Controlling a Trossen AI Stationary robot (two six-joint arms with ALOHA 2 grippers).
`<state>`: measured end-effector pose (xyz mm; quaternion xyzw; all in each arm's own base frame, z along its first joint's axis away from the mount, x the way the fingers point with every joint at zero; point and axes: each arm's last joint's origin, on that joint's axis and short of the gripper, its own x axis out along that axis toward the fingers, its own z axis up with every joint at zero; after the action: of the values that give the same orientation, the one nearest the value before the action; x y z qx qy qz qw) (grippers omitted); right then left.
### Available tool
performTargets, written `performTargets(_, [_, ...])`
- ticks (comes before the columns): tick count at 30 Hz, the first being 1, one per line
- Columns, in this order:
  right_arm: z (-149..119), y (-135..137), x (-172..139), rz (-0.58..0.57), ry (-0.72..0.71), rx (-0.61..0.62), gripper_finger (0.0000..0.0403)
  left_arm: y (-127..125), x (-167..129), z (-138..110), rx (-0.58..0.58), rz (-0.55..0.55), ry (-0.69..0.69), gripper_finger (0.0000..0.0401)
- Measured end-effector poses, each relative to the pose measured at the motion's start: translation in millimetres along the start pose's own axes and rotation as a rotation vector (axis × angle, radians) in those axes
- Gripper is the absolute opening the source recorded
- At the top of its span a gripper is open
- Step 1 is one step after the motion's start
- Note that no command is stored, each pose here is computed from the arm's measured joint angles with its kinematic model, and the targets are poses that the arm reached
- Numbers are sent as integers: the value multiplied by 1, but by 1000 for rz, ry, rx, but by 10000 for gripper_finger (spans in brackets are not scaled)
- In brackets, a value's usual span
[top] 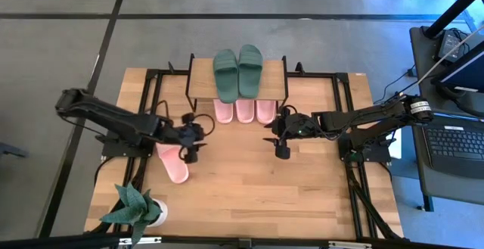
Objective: Pick and place slides into the shelf
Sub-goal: Put the pink slipper under the shelf
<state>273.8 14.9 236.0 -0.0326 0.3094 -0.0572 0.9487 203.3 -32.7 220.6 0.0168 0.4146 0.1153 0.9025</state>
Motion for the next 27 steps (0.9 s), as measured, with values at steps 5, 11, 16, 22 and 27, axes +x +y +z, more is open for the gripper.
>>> performTargets(5, [0, -2, 0, -53, -4, -3, 221, 6, -14, -16, -90, 37, 111, 174])
performTargets(11, [2, -2, 0, -58, -19, 0, 221, 13, -25, -27, -143, 119, 294, 174])
performTargets(16, [2, -2, 0, -58, -20, 1, 221, 14, -37, -27, -210, 187, 405, 174])
performTargets(22, [4, -6, 1, -71, -36, -10, 221, -6, -39, -22, -172, 173, 448, 174])
performTargets(27, [3, -14, 2, -94, -31, 6, 221, -31, -38, -21, -149, 240, 534, 174])
